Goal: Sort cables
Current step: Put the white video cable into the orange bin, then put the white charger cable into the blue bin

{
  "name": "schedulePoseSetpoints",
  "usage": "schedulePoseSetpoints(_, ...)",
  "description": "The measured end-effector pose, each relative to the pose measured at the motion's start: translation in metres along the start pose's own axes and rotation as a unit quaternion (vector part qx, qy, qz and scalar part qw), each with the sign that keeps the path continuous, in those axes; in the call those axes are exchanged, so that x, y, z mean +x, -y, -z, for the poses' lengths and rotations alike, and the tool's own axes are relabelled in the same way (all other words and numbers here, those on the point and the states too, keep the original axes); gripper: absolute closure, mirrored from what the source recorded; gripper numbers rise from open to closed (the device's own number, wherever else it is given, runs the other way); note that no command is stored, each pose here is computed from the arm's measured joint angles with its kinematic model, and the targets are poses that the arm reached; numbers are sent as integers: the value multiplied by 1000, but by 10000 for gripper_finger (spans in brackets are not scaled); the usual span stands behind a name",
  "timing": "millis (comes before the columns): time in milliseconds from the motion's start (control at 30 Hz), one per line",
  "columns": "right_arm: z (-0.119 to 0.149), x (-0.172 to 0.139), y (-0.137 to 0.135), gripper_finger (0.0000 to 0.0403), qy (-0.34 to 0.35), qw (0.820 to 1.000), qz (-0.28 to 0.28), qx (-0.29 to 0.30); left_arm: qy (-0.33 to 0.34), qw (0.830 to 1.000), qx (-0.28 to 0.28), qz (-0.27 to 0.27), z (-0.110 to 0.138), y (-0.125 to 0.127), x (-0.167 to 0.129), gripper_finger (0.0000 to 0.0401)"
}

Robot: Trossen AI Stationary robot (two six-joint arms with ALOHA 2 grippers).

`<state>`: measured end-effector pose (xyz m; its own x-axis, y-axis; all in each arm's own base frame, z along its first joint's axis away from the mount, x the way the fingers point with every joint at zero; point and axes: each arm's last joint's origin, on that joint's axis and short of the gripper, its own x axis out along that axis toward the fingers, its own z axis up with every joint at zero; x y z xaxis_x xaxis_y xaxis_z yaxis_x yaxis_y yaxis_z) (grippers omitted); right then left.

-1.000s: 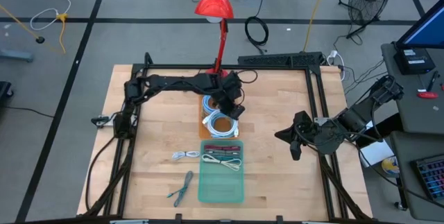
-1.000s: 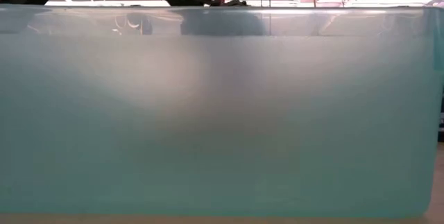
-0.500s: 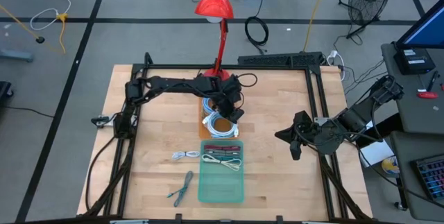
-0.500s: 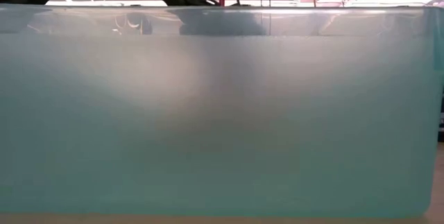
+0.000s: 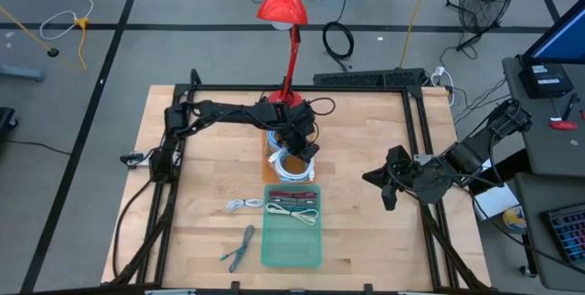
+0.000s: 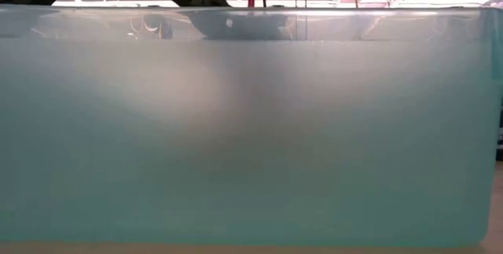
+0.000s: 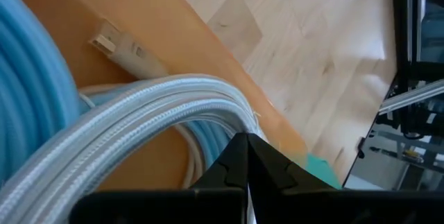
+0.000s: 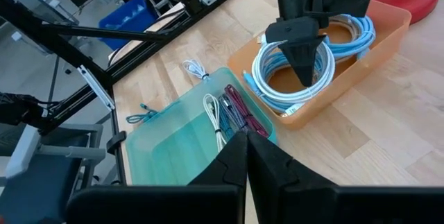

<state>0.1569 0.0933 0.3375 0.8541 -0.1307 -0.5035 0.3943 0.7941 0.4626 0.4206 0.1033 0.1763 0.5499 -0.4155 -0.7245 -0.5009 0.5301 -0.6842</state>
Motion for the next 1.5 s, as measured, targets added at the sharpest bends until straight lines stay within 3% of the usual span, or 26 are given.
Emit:
schedulePoseSetpoints(267, 0, 0, 0, 403, 0, 1000, 0, 1, 8, 1000, -1, 3, 1, 4, -6, 401)
schedulePoseSetpoints(533, 0, 0, 0, 403, 3, 1000, -1, 3, 49, 999, 12, 15, 1, 21, -41, 401)
schedulePoseSetpoints(700, 0, 0, 0, 403, 2, 1000, -1, 4, 58, 997, 43, 13, 17, 43, -68, 401)
schedulePoseSetpoints(800, 0, 0, 0, 403, 2, 1000, -1, 7, 53, 996, 74, -12, 40, 60, -86, 401)
schedulePoseSetpoints(967, 0, 0, 0, 403, 1, 1000, -1, 6, 24, 986, 128, -105, 101, 89, -111, 401)
schedulePoseSetpoints(1033, 0, 0, 0, 403, 1, 1000, -1, 6, 17, 979, 143, -145, 126, 99, -116, 401)
schedulePoseSetpoints(1167, -1, 0, 1, 403, 2, 1000, 2, 3, 25, 969, 174, -171, 175, 113, -114, 401)
schedulePoseSetpoints(1267, -3, 2, 2, 403, 3, 1000, 7, 3, 22, 965, 175, -194, 210, 108, -101, 401)
schedulePoseSetpoints(1500, -6, 5, 5, 403, 9, 1000, 20, 10, 59, 945, 148, -284, 270, 61, -63, 401)
